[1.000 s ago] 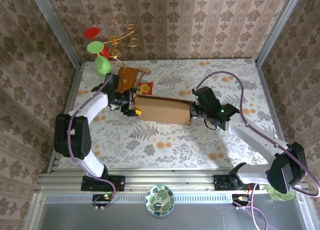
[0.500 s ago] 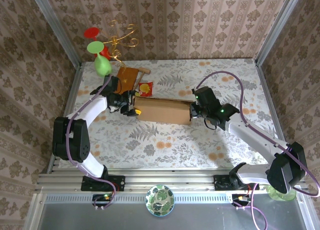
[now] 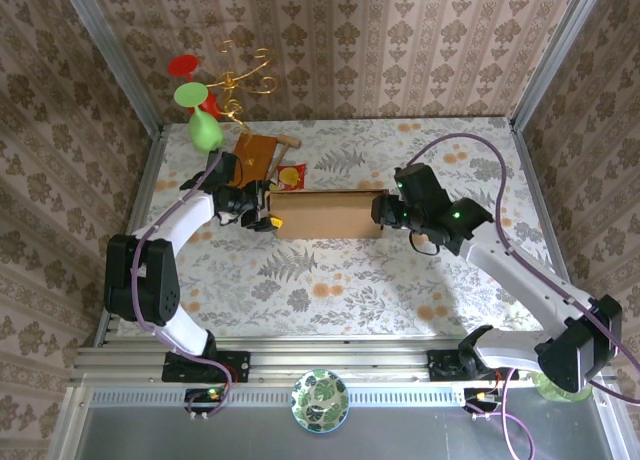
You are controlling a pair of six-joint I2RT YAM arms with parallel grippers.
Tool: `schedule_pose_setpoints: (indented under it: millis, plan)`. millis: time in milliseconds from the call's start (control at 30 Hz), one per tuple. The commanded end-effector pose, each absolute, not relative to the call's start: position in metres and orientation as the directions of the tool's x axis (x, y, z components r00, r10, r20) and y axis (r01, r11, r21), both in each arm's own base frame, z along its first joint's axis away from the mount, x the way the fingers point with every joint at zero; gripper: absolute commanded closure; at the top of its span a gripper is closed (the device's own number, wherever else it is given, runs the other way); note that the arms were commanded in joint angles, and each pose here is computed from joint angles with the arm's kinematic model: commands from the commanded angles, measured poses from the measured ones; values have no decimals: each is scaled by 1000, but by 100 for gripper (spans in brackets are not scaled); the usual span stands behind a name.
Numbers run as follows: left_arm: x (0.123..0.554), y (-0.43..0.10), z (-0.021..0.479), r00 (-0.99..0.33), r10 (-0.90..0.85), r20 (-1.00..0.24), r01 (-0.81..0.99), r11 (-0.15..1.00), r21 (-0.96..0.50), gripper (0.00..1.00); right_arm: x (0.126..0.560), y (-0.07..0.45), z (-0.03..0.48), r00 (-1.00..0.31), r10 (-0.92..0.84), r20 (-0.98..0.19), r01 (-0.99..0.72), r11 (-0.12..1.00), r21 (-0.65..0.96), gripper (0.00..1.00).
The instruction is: Fold the paper box
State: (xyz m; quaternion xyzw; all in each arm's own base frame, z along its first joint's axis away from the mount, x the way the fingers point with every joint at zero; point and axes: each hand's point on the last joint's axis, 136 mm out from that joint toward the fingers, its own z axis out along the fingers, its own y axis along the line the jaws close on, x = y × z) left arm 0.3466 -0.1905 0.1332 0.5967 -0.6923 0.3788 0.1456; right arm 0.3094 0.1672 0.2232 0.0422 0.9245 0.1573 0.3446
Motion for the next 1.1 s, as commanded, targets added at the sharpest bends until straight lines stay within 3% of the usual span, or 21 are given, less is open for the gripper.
schedule_pose_setpoints:
  millis: [0,100,267,400,567,833,1067]
  plan:
    - [349,-185,133,-198,-749,632,-942,-34,-334,31,301,158,248,-744,375,-553,102,882,460,41]
    - [349,-185,133,-200,-752,629,-942,-29,-334,31,308,140,250,-700,557,-446,284,790,543,38]
    - [349,-186,133,-203,-754,624,-942,-25,-336,32,319,130,241,-599,784,-162,564,557,610,33]
    - [349,-184,133,-202,-758,620,-942,-23,-336,32,330,144,229,-501,863,63,685,351,639,25]
    - [348,-184,132,-202,-762,615,-943,-19,-333,32,328,161,197,-316,888,334,836,93,541,18]
    - [349,-185,131,-209,-763,611,-942,-10,-335,32,363,170,193,-298,889,349,811,43,583,14]
    - [349,-185,130,-205,-765,611,-944,-10,-328,33,373,163,226,-318,902,293,721,29,693,18]
